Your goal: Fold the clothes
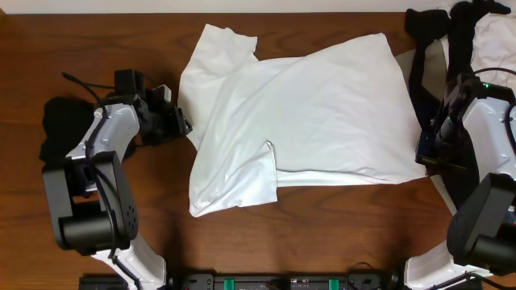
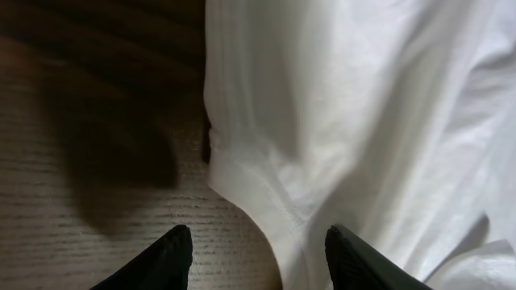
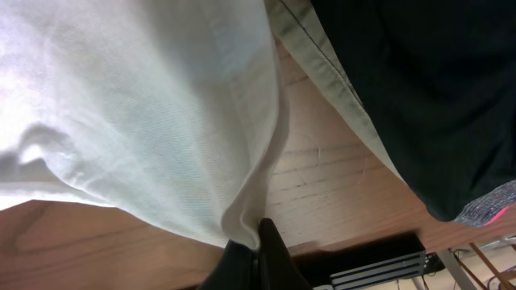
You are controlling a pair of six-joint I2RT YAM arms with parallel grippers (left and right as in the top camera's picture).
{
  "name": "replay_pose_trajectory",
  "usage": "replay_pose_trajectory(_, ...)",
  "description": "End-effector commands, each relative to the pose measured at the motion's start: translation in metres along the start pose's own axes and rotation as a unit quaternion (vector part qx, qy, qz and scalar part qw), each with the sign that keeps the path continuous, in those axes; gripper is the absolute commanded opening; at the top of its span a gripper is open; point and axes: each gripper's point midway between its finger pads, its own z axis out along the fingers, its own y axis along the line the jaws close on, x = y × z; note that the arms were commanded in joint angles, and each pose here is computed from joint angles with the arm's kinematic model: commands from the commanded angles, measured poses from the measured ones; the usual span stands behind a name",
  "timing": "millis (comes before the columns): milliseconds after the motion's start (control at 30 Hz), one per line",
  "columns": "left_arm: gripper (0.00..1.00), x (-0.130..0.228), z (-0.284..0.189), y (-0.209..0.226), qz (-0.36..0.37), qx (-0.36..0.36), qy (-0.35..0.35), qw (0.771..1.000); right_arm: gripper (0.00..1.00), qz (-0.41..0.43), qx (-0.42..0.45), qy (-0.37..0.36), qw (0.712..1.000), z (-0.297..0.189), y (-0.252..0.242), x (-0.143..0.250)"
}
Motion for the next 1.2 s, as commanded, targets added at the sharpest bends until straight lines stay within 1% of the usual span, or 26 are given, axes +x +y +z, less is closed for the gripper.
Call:
replay_pose_trajectory(0,0.56,0.003,0.013,0.005,-0.010,0.003,0.017,1.000,0.01,0.010,-0.003,-0.001,1.000,0.000,-0.001,0.000)
replay_pose_trajectory(167,0.56,0.007,0.026,0.010,-0.017,0.001,0.031,0.999,0.01,0.011,-0.003,-0.002,1.000,0.000,-0.001,0.000)
replay_pose_trajectory(200,0.50,0.007,0.027,0.011,-0.016,0.002,0.031,0.999,0.01,0.011,-0.003,-0.002,1.000,0.000,-0.001,0.000)
replay_pose_trajectory(267,0.15,0.005,0.027,0.011,-0.015,0.002,0.027,1.000,0.01,0.011,-0.003,-0.002,1.000,0.000,-0.001,0.000)
replay_pose_trajectory(300,0.06,0.002,0.027,0.010,-0.013,0.003,0.022,1.000,0.01,0.011,-0.003,-0.002,1.000,0.000,-0.001,0.000)
replay_pose_trajectory(500,0.06,-0.008,0.026,0.010,-0.006,0.004,0.004,1.000,0.01,0.011,-0.003,-0.002,1.000,0.000,-0.001,0.000)
replay_pose_trajectory(667,0.06,-0.031,0.015,0.002,0.007,0.008,-0.028,1.000,0.01,0.010,-0.003,-0.002,1.000,0.000,-0.001,0.000)
replay_pose_trajectory(833,0.06,-0.062,-0.001,-0.001,0.018,0.007,-0.070,0.997,0.01,0.010,-0.002,-0.002,1.000,0.000,-0.001,0.000)
replay_pose_trajectory(1000,0.06,-0.089,-0.020,0.022,0.002,-0.056,-0.112,0.992,0.01,0.010,-0.003,-0.002,1.000,0.000,-0.001,0.000)
replay_pose_trajectory(1167,0.06,-0.098,-0.029,0.031,-0.008,-0.064,-0.126,0.990,0.01,0.011,-0.003,-0.002,1.000,0.000,-0.001,0.000)
